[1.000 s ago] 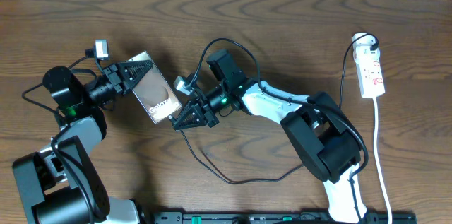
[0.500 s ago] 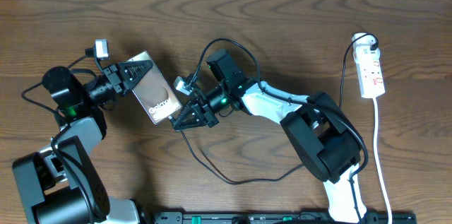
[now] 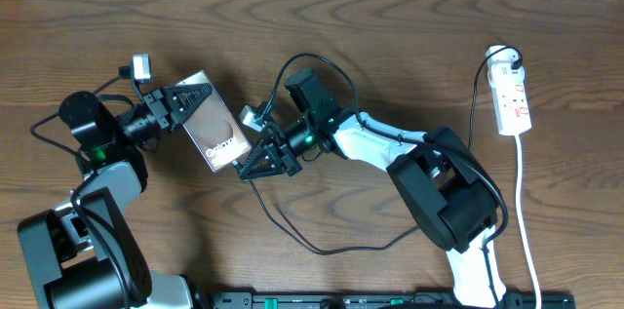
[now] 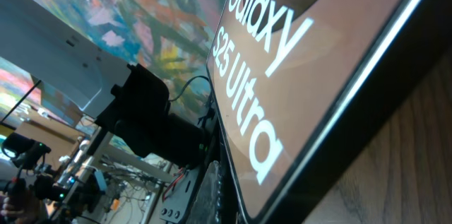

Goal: Plug charger to phone and switch on socket
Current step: 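Push the plug into the phone's port with the right gripper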

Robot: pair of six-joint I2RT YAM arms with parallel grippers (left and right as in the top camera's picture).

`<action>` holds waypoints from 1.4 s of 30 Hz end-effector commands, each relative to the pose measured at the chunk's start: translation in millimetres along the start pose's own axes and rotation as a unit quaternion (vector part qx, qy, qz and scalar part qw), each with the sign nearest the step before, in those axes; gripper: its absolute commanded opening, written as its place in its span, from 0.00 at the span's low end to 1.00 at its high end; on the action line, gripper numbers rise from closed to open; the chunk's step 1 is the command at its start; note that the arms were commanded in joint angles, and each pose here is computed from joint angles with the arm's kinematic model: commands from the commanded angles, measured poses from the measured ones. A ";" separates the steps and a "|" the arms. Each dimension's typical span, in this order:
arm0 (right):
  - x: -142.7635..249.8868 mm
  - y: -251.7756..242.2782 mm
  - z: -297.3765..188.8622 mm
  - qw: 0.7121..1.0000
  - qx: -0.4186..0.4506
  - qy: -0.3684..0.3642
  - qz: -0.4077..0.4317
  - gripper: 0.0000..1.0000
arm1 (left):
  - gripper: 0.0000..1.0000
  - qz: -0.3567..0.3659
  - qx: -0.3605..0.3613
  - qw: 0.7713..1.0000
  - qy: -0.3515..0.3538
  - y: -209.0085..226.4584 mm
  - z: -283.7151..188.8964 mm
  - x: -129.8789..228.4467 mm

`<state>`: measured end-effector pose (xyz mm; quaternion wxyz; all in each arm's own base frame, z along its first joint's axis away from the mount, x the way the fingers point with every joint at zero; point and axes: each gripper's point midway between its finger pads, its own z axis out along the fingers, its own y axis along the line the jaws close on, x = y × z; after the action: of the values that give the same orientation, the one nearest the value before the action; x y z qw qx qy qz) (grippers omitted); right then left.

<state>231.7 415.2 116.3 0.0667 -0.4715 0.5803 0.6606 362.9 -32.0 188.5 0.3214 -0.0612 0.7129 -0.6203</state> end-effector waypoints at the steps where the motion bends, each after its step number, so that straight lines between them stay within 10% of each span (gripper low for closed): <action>1: -1.2 -2.5 -1.0 1.000 -0.002 -0.001 0.004 0.01 | 0.08 0.016 0.015 1.000 0.021 -14.1 2.5 2.1; 42: -18.9 -11.4 -1.4 0.997 0.025 -0.021 0.075 0.01 | 0.07 0.030 0.025 0.999 0.037 -17.2 2.0 7.9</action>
<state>237.1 420.4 124.2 0.0238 -0.4242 0.6076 0.6711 366.5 -29.4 193.6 0.3323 -0.0551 0.7123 -0.6157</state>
